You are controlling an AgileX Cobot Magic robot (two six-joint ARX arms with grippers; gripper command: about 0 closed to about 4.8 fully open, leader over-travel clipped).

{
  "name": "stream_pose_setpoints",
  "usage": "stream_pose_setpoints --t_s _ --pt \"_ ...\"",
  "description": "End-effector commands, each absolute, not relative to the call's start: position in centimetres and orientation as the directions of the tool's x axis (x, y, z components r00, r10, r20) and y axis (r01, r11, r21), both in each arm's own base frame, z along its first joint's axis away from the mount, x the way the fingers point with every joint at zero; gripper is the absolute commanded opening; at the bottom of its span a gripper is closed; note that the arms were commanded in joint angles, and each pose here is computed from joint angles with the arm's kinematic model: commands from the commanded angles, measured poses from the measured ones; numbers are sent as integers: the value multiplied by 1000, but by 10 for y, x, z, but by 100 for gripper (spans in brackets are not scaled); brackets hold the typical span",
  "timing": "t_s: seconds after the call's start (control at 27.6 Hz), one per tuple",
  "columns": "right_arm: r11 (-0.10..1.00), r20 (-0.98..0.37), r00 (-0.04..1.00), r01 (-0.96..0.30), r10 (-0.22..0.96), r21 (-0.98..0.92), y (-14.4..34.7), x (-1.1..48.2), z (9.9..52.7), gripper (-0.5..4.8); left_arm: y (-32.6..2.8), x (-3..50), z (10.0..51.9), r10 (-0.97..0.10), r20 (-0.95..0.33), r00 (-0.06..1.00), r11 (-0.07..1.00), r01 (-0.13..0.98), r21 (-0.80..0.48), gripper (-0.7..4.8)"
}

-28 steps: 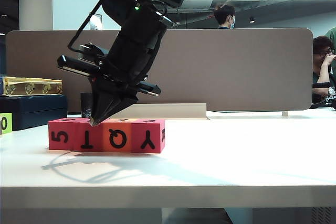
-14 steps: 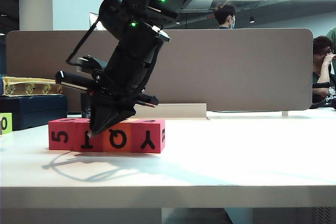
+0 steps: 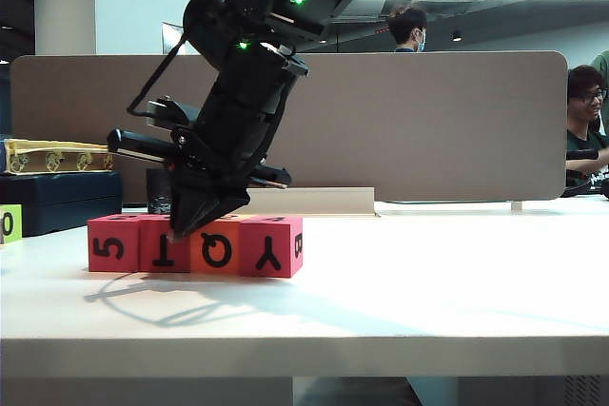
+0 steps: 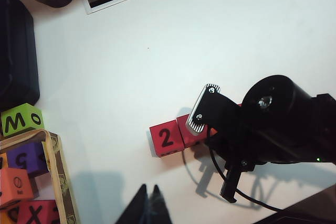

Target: Select the appropriate blocks from the scattered letter blocks on the table and arrange them in a row to spell out "2024".

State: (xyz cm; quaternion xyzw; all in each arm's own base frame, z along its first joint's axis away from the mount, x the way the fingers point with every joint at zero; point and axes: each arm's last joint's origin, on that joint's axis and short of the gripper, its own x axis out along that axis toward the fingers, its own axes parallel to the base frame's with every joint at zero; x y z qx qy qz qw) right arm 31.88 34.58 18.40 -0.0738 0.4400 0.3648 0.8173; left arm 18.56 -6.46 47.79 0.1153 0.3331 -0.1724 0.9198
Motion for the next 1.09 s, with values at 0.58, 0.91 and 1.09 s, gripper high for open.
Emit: stream_pose_setpoints --t_s 0.58,0.91,1.09 --pt "763 -895 293 -641 337 78 327 301 194 -5 -65 184 480 -258 -643 721 909 407 91 -6" --pt "781 -918 338 -622 206 -54 317 300 195 -5 -65 184 480 -262 -643 719 908 410 89 -6" --pt "783 -922 347 -616 171 -86 313 302 195 -5 -65 184 480 -279 -643 713 903 422 77 -6"
